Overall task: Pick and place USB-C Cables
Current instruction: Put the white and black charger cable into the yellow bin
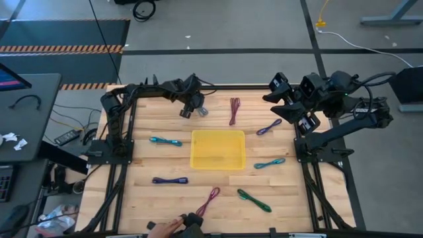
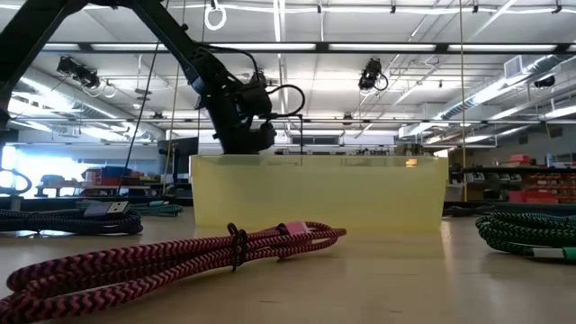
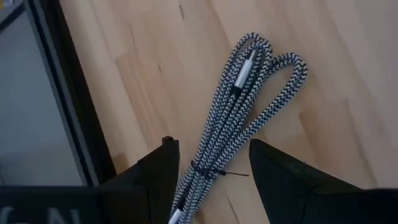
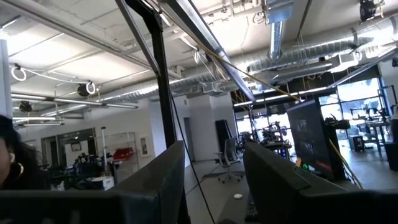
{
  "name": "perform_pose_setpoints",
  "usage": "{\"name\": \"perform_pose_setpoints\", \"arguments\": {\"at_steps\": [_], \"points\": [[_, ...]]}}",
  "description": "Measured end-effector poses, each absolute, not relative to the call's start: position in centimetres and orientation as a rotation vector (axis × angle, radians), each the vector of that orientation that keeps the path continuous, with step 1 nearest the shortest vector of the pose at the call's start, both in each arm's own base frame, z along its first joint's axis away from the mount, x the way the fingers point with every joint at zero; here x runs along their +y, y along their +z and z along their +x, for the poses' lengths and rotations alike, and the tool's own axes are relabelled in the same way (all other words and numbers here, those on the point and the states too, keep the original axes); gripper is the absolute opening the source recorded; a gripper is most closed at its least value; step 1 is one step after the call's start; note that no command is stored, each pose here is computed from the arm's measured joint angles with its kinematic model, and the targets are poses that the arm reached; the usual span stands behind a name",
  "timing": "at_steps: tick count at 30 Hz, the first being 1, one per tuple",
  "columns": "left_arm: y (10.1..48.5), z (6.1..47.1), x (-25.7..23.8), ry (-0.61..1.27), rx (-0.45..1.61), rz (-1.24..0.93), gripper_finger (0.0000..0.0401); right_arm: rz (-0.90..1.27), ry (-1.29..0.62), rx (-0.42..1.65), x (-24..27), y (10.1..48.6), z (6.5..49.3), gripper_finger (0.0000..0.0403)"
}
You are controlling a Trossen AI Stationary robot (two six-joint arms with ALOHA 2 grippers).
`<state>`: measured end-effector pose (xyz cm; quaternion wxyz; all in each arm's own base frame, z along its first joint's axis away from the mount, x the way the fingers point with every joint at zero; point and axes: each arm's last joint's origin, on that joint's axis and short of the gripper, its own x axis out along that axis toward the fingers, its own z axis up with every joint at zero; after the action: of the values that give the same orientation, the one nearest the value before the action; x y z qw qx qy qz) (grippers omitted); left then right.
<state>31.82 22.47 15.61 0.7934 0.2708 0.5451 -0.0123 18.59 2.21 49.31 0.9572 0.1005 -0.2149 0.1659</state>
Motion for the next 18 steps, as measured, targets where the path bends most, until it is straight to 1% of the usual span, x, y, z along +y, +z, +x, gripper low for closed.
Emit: {"name": "perform_pose_setpoints", "arguments": {"at_steps": [7, 12, 18], "points": [[15.0, 31.7, 23.2, -0.037, 1.232, 0.497, 0.0202, 0.201, 0.336, -0.438, 2.2, 49.3, 18.6, 0.0169], [14.9, 33.0, 24.1, -0.044, 1.228, 0.494, 0.0202, 0.2, 0.336, -0.437, 2.2, 49.3, 18.6, 0.0169], [14.2, 34.1, 24.9, -0.1, 1.29, 0.464, 0.0202, 0.21, 0.339, -0.437, 2.2, 49.3, 18.6, 0.0168]]}}
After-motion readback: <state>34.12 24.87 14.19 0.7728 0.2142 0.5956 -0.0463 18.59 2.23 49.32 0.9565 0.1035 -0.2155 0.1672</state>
